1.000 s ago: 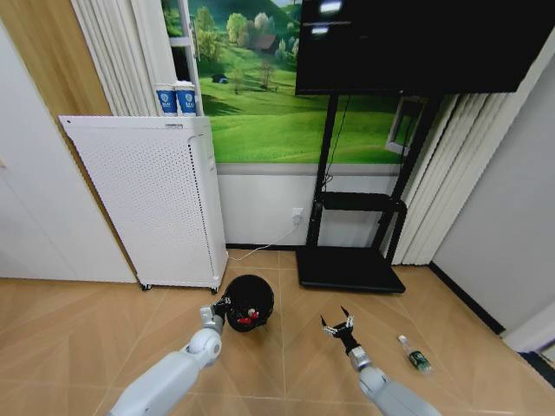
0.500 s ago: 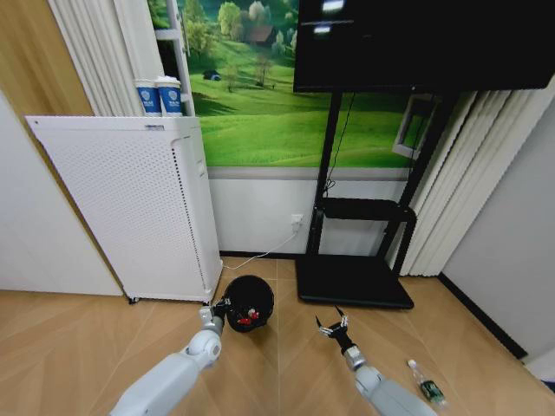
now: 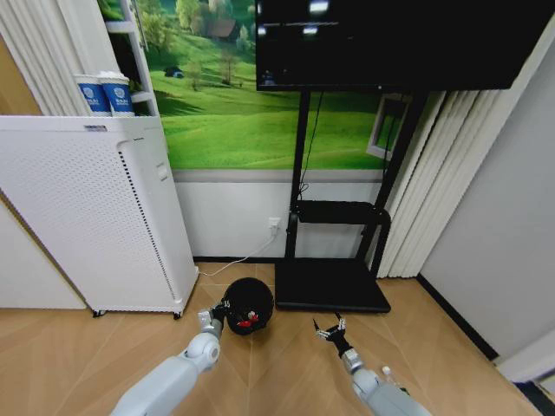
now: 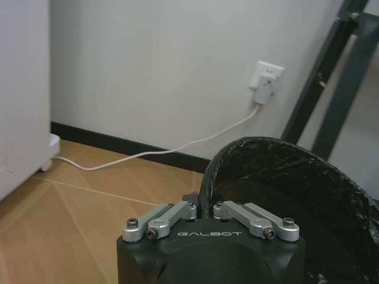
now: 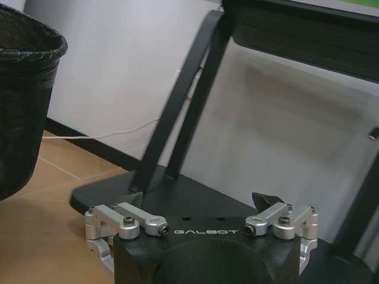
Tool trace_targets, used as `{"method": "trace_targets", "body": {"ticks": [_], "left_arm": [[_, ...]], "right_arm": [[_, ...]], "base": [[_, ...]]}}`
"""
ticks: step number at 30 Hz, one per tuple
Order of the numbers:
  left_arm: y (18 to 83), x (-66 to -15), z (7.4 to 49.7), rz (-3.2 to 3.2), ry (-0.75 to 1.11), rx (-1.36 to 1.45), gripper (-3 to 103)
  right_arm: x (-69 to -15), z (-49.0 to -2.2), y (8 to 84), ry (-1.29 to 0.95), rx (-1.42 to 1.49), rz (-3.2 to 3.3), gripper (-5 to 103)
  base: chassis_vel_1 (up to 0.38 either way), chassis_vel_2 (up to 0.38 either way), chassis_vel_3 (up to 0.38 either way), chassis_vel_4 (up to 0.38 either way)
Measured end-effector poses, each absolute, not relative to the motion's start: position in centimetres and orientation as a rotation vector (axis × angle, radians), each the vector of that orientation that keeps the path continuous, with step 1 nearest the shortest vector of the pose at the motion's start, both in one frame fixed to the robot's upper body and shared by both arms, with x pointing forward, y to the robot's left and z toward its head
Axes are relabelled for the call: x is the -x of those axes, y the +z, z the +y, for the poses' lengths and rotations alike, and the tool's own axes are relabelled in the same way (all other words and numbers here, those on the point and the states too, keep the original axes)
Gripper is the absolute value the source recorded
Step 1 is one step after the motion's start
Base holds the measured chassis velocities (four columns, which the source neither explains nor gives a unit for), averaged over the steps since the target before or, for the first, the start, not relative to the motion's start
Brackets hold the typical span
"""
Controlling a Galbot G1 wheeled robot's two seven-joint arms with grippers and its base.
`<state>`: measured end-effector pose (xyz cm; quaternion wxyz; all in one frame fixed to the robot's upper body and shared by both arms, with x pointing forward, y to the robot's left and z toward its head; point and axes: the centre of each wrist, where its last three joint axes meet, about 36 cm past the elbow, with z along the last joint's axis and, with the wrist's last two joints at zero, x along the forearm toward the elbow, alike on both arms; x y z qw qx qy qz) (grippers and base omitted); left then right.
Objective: Pick up the trash bin and place the garbage on the floor into it.
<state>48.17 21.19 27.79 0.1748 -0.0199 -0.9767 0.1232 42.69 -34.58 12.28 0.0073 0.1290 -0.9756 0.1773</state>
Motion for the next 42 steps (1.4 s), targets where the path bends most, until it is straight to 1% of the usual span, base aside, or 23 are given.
{"method": "trace_targets", "body": {"ticks": [5, 8, 18, 25, 33, 42], "left_arm": [[27.8, -48.2, 21.1, -2.770, 0.354, 0.064, 7], [27.8, -48.1, 21.1, -2.769, 0.355, 0.067, 7], [27.7, -47.9, 21.6, -2.770, 0.355, 0.056, 7], [27.9, -47.8, 21.7, -2.771, 0.361, 0.057, 7], [27.8, -47.1, 22.1, -2.766, 0.370, 0.050, 7], [27.8, -45.4, 23.6, -2.758, 0.381, -0.003, 7]], "right_arm": [[-42.5, -34.4, 12.3, 0.541, -0.407, -3.053, 100], [-42.5, -34.3, 12.3, 0.545, -0.420, -3.055, 100], [-42.4, -33.5, 12.2, 0.502, -0.427, -3.061, 100], [-42.6, -33.6, 12.3, 0.512, -0.435, -3.059, 100], [-42.1, -34.8, 12.8, 0.582, -0.454, -3.058, 100], [-39.8, -36.5, 12.6, 0.621, -0.511, -3.013, 100]], "base": [[-0.280, -0.299, 0.279, 0.217], [-0.083, -0.115, 0.127, 0.038], [0.039, 0.058, -0.035, -0.028], [-0.135, -0.106, 0.100, 0.119], [-0.163, -0.151, 0.142, 0.151], [0.030, 0.024, -0.004, -0.017]]}}
